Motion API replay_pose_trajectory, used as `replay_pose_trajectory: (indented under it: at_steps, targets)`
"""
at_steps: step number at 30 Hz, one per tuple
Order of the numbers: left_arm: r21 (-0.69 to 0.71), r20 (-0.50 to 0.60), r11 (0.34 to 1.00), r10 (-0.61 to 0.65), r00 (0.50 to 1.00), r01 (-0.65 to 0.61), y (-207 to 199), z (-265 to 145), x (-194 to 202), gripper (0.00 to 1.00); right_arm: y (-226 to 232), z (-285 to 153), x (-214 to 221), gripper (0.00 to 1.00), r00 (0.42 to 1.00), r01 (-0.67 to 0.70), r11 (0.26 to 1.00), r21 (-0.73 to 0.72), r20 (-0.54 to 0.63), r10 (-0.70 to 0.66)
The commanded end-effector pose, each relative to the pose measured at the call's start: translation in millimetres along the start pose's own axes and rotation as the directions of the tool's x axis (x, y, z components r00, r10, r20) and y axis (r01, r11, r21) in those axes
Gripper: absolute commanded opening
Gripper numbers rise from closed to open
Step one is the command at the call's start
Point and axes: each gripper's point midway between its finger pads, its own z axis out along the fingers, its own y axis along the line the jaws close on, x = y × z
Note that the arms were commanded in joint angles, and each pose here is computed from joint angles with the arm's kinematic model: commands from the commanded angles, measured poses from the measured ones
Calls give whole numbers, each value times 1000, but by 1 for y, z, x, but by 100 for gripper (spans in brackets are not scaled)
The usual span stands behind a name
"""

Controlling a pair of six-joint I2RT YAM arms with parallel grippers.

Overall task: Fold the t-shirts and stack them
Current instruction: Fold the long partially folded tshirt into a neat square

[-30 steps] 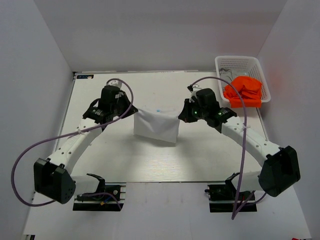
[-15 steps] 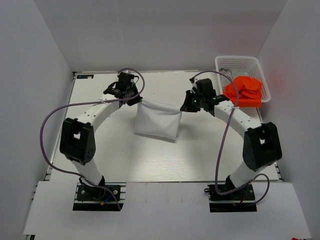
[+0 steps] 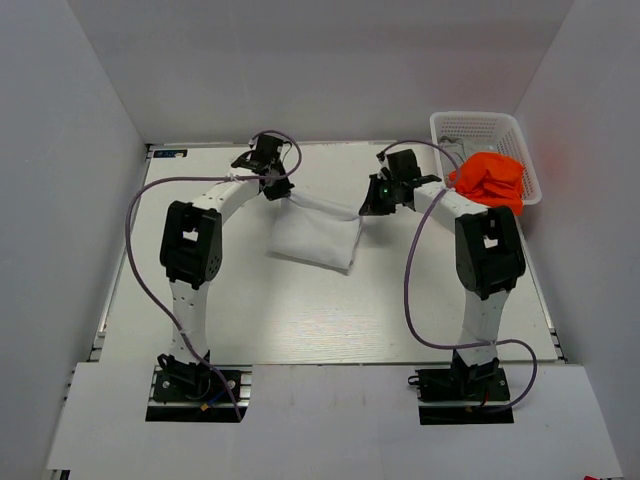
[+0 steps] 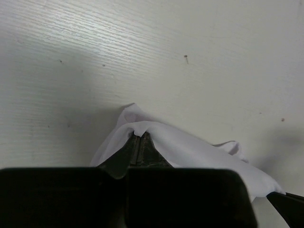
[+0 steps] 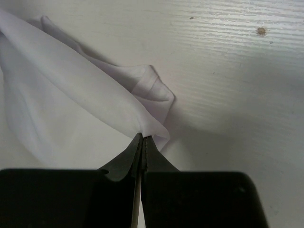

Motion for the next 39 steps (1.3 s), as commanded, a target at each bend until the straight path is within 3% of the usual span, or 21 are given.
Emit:
replay_pose_trajectory:
  at_steps: [1, 2, 3, 4, 5, 6, 10, 11, 12, 16, 18, 21, 26, 29, 31, 34, 39]
  targets:
    - [2, 37, 1000, -9, 999, 9, 0, -6, -25, 0, 0, 11, -16, 1, 1000, 10, 999, -42, 16, -9]
    - [15, 29, 1000, -9, 1000, 8, -5, -2, -26, 23, 7, 12, -21, 13, 1000, 11, 997, -73, 16, -10]
    - [8, 30, 1000, -6, 1000, 6, -2, -1, -31, 43, 8, 12, -23, 42, 1000, 13, 996, -85, 17, -12]
    - [-9, 8, 1000, -5, 1000, 5, 0, -1, -28, 64, 10, 13, -26, 53, 1000, 11, 995, -95, 18, -10]
    - [9, 31, 1000, -6, 1000, 6, -9, -11, -42, 95, 13, 11, -28, 61, 1000, 18, 995, -103, 21, -16]
    - [-7, 30, 1000, -6, 1000, 6, -7, -9, -43, 100, 19, 6, -33, 90, 999, 25, 993, -113, 36, -21]
    - [4, 87, 1000, -1, 996, 0, -13, -48, -61, 100, 33, -18, -35, 90, 994, 58, 989, -136, 100, -44]
    - [9, 80, 1000, 8, 997, -9, -13, -50, -50, 100, 49, -40, -44, 90, 987, 82, 983, -164, 149, -57]
    - [34, 85, 999, 16, 996, -19, -15, -58, -49, 100, 48, -36, -15, 90, 995, 66, 978, -200, 87, -49]
    - [234, 19, 971, 51, 999, -54, -35, -80, -3, 100, 88, -60, 14, 90, 988, 139, 918, -372, 120, -101]
    - [349, 23, 935, 53, 998, -57, -52, -93, 1, 100, 114, -66, 29, 90, 983, 177, 873, -455, 122, -136]
    - [415, -34, 908, 67, 997, -47, -63, -94, 26, 100, 133, -72, 54, 90, 976, 217, 811, -544, 117, -183]
    - [436, -169, 900, 92, 981, -10, -53, -67, 73, 100, 140, -53, 91, 90, 978, 201, 776, -598, 76, -194]
    - [402, -245, 916, 93, 965, 14, -39, -46, 97, 100, 124, -30, 112, 90, 986, 134, 814, -566, -9, -169]
    - [321, -337, 946, 78, 938, 36, -18, -29, 123, 100, 107, -15, 122, 90, 989, 89, 856, -510, -56, -136]
    - [205, -382, 978, 56, 923, 25, 12, -20, 139, 100, 76, 3, 136, 90, 990, 68, 922, -381, -92, -111]
    - [134, -328, 991, 56, 943, -12, 28, -23, 132, 100, 42, 17, 159, 90, 989, -5, 969, -248, -145, -32]
